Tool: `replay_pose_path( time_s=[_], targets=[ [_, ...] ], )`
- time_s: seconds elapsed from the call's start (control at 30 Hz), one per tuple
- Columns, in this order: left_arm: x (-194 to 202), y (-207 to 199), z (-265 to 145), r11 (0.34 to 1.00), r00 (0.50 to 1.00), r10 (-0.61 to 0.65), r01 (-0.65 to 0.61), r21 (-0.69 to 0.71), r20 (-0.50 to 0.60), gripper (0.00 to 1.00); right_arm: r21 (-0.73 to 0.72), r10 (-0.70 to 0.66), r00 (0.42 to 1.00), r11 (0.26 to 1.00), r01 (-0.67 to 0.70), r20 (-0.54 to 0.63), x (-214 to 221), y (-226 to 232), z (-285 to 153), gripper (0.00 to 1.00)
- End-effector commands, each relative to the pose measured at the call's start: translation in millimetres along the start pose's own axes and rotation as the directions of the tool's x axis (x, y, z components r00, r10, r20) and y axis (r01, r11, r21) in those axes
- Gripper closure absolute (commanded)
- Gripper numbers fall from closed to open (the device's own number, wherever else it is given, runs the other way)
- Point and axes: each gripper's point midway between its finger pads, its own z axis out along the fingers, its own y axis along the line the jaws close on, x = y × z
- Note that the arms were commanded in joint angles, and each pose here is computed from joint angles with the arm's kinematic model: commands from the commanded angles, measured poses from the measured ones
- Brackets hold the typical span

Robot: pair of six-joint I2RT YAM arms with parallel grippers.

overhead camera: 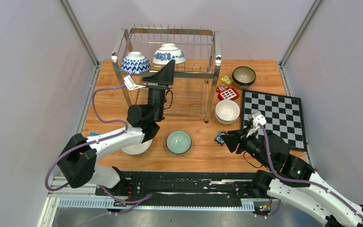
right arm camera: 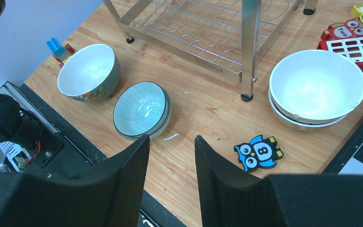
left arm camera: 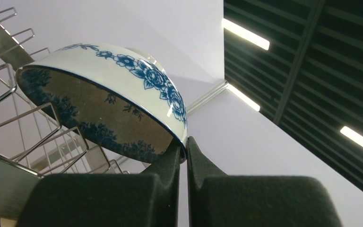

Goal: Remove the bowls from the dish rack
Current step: Pick up the bowl from the dish rack.

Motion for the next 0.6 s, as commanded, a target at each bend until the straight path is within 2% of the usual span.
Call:
replay_pose_path(
  time_s=[0.0, 0.37, 0.57],
  targets=[
    [-24.1, -41.7, 13.5, 0.992, 0.996, -0.045, 0.036, 0.123, 0.073, 1.00, 0.009, 0.006, 1.000, 1.000, -0.006, -0.007, 4.6, -2.2, -1.2, 0.56],
    [-21.5, -69.8, 13.6, 0.985, 1.000, -0.027, 0.029, 0.172, -0.012, 1.00, 0.008, 0.003, 1.000, 1.000, -0.003, 0.012, -5.3, -0.6, -3.1, 0.56],
    [0.7, -84.2, 14.1, 0.983, 0.978, 0.098, -0.066, 0.172, -0.184, 1.00, -0.003, -0.018, 0.999, 1.000, 0.018, 0.034, -23.9, 4.8, -5.0, 0.56]
  ],
)
